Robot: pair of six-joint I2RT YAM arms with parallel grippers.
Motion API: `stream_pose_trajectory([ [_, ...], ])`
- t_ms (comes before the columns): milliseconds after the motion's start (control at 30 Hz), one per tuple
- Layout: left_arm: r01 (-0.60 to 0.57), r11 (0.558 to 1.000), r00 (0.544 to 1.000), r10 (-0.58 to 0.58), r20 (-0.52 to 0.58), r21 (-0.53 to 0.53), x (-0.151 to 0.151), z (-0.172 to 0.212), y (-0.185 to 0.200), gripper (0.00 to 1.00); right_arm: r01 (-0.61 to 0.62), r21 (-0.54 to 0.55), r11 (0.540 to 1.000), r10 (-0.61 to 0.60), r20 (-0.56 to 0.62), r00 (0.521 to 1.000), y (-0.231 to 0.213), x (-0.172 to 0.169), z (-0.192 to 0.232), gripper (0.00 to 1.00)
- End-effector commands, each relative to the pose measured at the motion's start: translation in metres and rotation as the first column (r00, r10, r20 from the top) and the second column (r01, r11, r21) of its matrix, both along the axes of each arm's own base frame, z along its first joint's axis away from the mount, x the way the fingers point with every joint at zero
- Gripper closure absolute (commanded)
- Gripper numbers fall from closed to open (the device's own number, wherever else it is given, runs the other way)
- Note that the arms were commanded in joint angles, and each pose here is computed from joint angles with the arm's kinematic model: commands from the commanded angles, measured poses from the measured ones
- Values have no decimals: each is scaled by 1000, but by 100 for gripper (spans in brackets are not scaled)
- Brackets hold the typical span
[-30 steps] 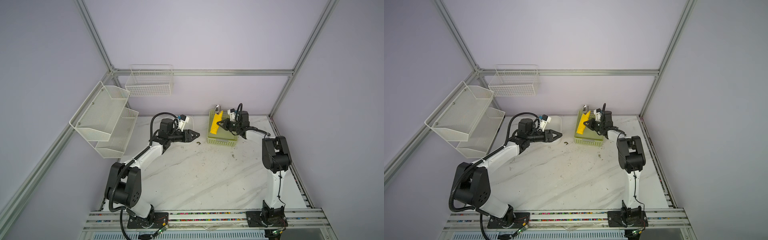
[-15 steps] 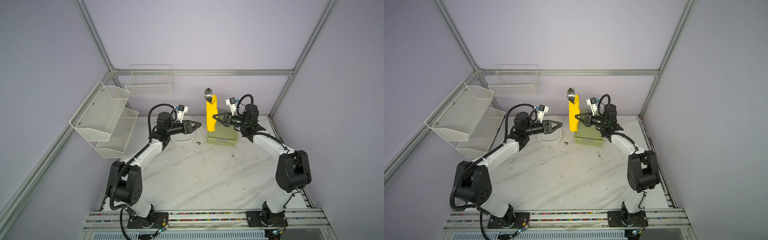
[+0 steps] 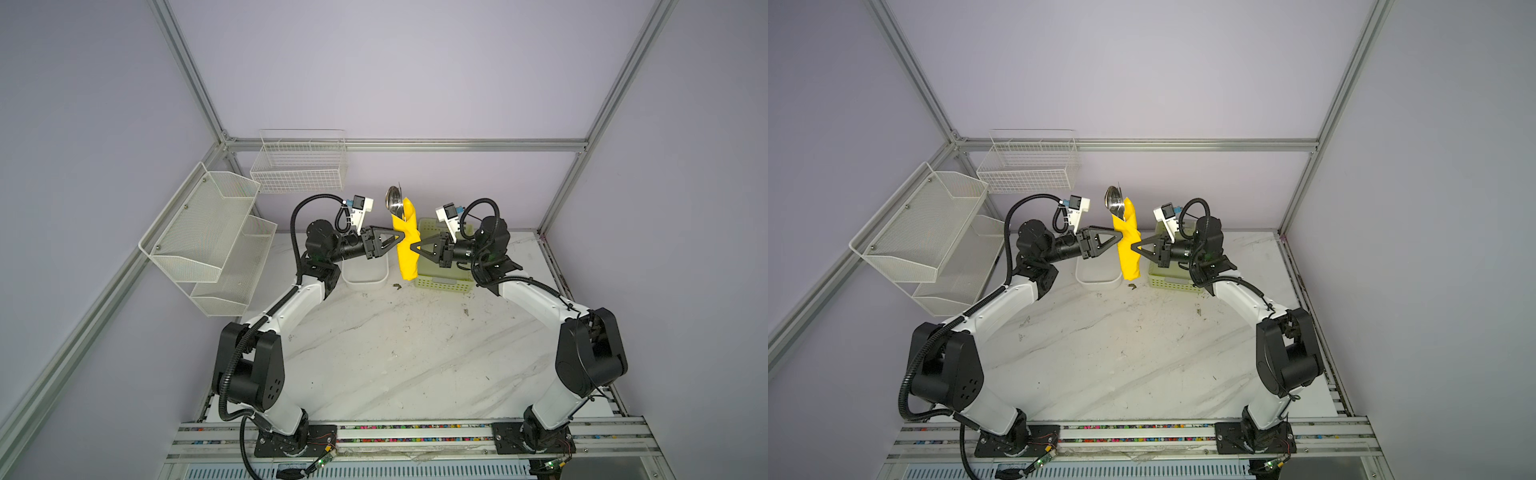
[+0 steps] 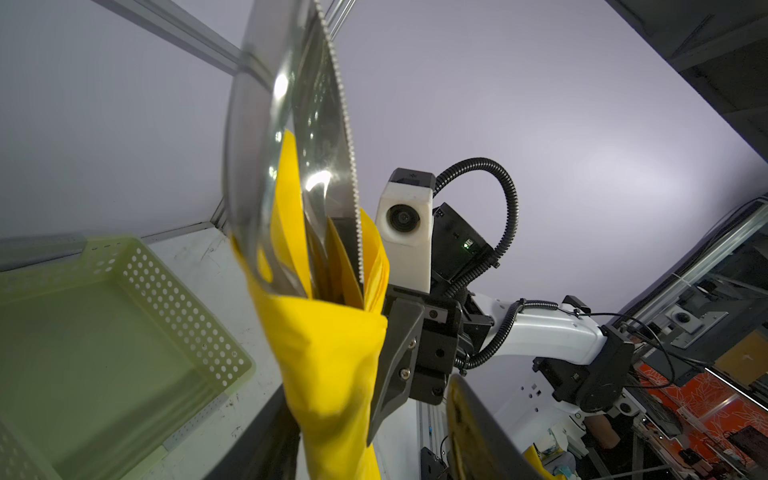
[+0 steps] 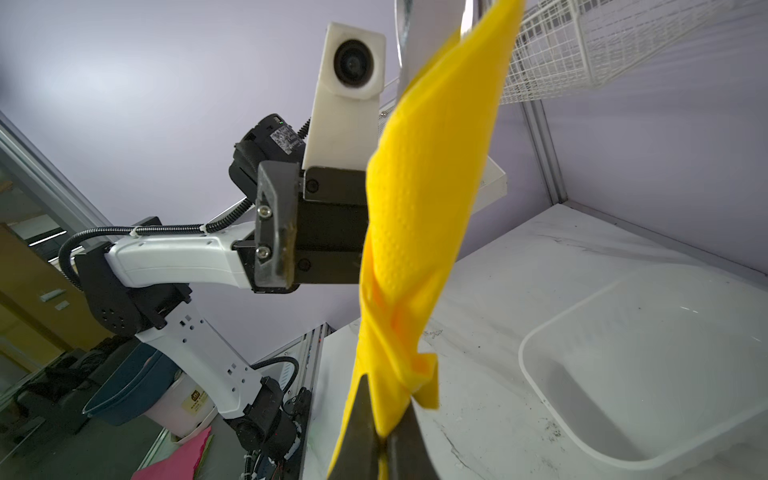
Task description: Place the utensils on the paper napkin and roll it up
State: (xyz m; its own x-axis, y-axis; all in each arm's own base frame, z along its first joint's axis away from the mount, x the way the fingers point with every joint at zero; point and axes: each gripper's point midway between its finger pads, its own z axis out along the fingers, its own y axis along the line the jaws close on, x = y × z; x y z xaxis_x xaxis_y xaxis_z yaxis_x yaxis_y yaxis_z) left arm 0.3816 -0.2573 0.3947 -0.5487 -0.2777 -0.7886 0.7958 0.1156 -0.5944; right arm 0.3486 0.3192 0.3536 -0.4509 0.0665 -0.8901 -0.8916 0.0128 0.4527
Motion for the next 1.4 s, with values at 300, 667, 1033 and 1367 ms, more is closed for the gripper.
stream_pose_trajectory([
  [300,65,995,997,-62,45,-74,-19,10,-5,54,-56,136,989,35,147,988,10,-20,44,100],
  [667,71,995,996,-67,63,-70,-24,11,-5,85,-32,116,993,19,110,994,14,-15,41,100],
  [1033,-43,999,992,47,117,-32,-18,21,17,100,193,-61,979,-193,-3,981,-4,-4,3,53],
  [1367,-119,991,984,111,137,58,-15,15,22,100,418,-175,891,-429,-28,903,-37,-4,4,61],
])
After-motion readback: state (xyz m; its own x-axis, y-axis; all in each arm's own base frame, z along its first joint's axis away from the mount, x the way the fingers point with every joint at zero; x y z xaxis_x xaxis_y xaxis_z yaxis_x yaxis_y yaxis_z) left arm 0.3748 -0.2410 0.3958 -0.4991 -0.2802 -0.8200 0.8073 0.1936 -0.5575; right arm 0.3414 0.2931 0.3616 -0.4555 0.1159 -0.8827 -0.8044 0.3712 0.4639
